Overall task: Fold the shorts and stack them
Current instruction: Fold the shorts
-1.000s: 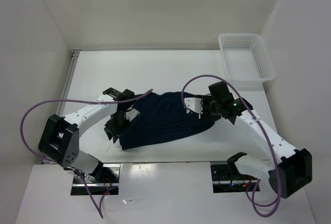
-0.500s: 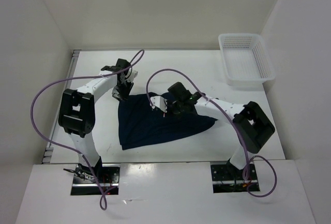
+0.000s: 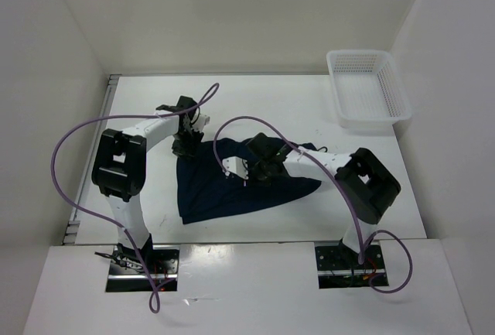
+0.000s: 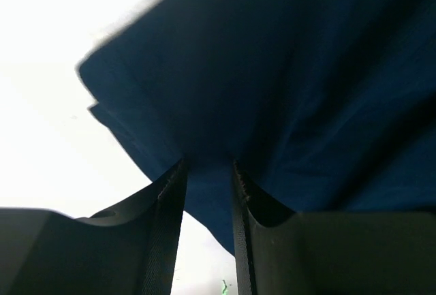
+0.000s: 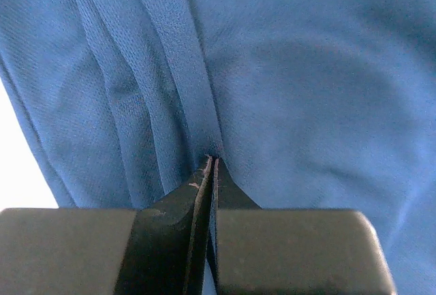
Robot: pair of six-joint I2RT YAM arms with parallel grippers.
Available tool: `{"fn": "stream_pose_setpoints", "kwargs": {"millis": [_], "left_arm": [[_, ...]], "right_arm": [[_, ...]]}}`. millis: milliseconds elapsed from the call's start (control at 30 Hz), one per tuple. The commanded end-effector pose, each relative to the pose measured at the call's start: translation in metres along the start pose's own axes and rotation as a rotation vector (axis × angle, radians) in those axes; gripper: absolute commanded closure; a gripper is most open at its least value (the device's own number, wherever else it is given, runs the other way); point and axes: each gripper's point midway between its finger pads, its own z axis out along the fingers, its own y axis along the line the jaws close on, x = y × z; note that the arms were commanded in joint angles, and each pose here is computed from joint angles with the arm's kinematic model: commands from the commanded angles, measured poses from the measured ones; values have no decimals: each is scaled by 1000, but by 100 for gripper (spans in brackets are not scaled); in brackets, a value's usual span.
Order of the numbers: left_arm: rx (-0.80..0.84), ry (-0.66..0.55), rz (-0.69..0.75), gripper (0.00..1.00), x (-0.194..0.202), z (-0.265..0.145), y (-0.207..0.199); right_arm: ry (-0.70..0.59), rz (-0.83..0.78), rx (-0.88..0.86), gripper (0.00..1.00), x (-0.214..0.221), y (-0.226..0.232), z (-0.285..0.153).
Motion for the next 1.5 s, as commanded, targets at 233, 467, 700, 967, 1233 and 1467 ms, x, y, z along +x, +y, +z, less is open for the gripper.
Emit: {"fn": "stream_pose_setpoints", "kwargs": {"millis": [233,467,700,967,1233,1467], "left_arm": [[6,70,4,60,18,17,-2],[-32,155,-4,62,37,41,8],[-43,165,-22,64,40,43,16],[-55,168,-43,64,43,44,25],[-82,171,-40,64,44,44,29],[-116,154,-58,64,35,43,42]], "right_arm": [[110,-83,7,97,19,0,12],[152,-191,-87,100,27,43,-1],[195,-202,-128,100,44,63,-11],[200,-254,-144,100,41,85,-26],[196,-249,-145,100,48,95,-22],[185,-236,-147,100,51,104,-36]]}}
